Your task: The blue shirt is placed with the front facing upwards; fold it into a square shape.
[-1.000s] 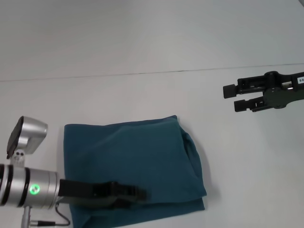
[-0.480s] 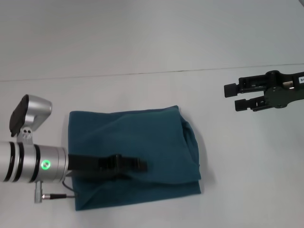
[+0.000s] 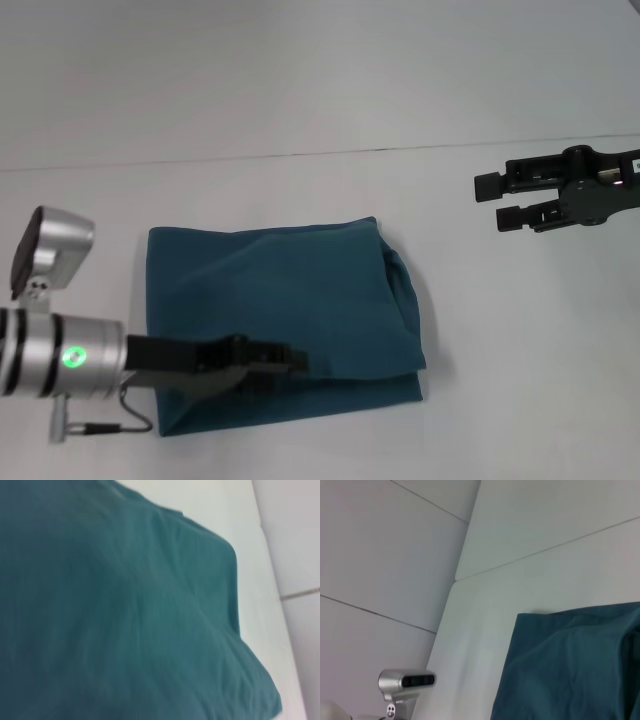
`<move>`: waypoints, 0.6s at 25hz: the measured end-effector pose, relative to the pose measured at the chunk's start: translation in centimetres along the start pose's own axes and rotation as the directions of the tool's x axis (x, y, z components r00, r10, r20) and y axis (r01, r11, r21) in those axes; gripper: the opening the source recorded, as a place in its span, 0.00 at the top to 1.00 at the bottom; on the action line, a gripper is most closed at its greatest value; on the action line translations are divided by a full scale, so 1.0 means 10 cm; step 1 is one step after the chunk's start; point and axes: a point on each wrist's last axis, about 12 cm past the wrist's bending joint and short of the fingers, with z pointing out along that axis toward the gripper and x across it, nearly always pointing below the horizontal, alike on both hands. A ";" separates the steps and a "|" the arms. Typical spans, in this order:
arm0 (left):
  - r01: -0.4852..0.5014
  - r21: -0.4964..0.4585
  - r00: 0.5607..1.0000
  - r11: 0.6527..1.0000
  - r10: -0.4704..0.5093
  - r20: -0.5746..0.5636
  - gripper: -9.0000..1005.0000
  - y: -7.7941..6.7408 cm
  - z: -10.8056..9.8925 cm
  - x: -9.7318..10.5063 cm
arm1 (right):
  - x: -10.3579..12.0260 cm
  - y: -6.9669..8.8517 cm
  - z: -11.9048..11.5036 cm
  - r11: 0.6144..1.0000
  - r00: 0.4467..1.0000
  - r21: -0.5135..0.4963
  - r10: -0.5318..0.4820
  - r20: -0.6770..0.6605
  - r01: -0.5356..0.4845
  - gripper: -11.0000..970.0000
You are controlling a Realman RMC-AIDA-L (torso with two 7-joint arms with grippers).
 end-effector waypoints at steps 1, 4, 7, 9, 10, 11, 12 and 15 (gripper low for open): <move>0.000 0.000 1.000 1.000 0.000 0.000 0.31 0.00 0.00 0.00 | 0.00 0.00 0.00 1.000 1.000 -0.001 -0.001 0.000 0.001 0.09; 0.010 0.075 0.999 0.997 -0.006 -0.047 0.31 -0.01 -0.18 0.15 | -0.01 0.02 0.00 1.000 1.000 -0.005 -0.004 -0.002 0.004 0.09; -0.017 0.135 0.998 0.991 0.026 -0.062 0.31 -0.04 -0.35 0.25 | -0.01 0.02 0.02 1.000 1.000 -0.009 -0.023 -0.007 0.022 0.09; -0.061 0.172 0.996 0.983 0.071 -0.055 0.31 -0.05 -0.49 0.32 | 0.02 0.04 0.05 0.998 0.998 -0.021 -0.064 -0.021 0.063 0.09; -0.091 0.192 0.994 0.977 0.101 -0.045 0.31 -0.05 -0.56 0.34 | 0.03 0.05 0.08 0.995 0.995 -0.034 -0.093 -0.033 0.092 0.09; -0.121 0.208 0.991 0.971 0.130 -0.032 0.31 -0.05 -0.63 0.37 | 0.05 0.06 0.11 0.991 0.991 -0.047 -0.125 -0.043 0.123 0.09; -0.165 0.222 0.985 0.961 0.170 -0.004 0.31 -0.03 -0.70 0.39 | 0.08 0.07 0.14 0.985 0.985 -0.066 -0.164 -0.056 0.160 0.09; -0.296 0.226 0.955 0.928 0.288 0.069 0.31 0.03 -0.84 0.45 | 0.18 0.11 0.24 0.946 0.945 -0.128 -0.311 -0.103 0.298 0.09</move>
